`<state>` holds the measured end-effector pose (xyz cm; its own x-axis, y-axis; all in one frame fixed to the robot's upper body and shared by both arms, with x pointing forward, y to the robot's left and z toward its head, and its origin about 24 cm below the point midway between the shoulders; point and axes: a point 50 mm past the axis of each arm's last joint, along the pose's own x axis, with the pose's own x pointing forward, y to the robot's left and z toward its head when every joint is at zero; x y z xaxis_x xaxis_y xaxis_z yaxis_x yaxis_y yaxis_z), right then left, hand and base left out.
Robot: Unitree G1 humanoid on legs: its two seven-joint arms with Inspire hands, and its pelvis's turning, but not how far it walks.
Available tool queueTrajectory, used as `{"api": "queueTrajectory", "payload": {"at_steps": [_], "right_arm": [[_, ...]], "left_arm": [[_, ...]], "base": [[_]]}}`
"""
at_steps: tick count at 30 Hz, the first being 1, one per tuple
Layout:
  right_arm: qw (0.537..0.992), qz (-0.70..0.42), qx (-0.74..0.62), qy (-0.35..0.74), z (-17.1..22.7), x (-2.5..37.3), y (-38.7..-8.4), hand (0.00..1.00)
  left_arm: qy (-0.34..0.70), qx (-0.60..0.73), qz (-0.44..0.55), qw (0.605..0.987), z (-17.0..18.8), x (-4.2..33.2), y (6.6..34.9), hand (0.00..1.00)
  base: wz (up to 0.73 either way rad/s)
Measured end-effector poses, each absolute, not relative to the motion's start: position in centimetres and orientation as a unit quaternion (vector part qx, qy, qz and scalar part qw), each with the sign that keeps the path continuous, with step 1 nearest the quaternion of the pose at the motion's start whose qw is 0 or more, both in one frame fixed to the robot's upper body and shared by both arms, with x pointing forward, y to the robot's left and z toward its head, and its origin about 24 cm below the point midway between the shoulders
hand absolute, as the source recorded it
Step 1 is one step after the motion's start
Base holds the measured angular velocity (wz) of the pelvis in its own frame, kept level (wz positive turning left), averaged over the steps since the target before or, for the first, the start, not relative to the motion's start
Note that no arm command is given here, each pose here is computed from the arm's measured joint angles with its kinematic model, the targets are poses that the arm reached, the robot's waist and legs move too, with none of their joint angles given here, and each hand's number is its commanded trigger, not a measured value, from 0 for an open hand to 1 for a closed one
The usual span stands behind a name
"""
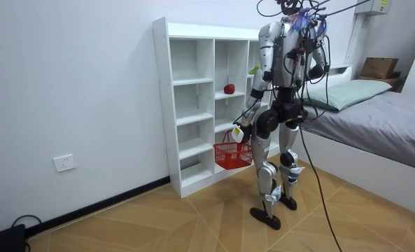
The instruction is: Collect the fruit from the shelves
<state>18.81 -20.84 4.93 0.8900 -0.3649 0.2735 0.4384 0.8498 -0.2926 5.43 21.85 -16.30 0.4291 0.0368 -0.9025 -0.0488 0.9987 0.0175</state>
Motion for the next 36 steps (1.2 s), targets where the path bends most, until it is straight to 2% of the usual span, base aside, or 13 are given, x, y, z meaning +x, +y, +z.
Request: {"api": "queueTrajectory", "payload": {"at_steps": [9, 17, 25, 36], "right_arm": [[0.960, -0.186, -0.183, -0.103, 4.9, 19.0, -20.4, 0.00], [0.947, -0.166, -0.213, -0.171, 7.5, 20.5, -19.8, 0.00], [0.945, -0.162, -0.211, -0.193, 8.5, 21.3, -19.7, 0.00], [0.952, -0.169, -0.164, -0.193, 9.2, 22.0, -21.0, 0.00]], "left_arm": [[0.535, 0.003, 0.019, 0.845, -16.3, 5.4, 22.1, 1.00], [0.535, 0.014, 0.015, 0.844, -16.1, 5.5, 22.7, 1.00], [0.535, 0.018, 0.019, 0.845, -16.0, 5.5, 23.1, 1.00], [0.533, 0.015, 0.025, 0.845, -16.0, 5.5, 23.2, 1.00]], "base": [[0.00], [0.00], [0.05], [0.02]]}}
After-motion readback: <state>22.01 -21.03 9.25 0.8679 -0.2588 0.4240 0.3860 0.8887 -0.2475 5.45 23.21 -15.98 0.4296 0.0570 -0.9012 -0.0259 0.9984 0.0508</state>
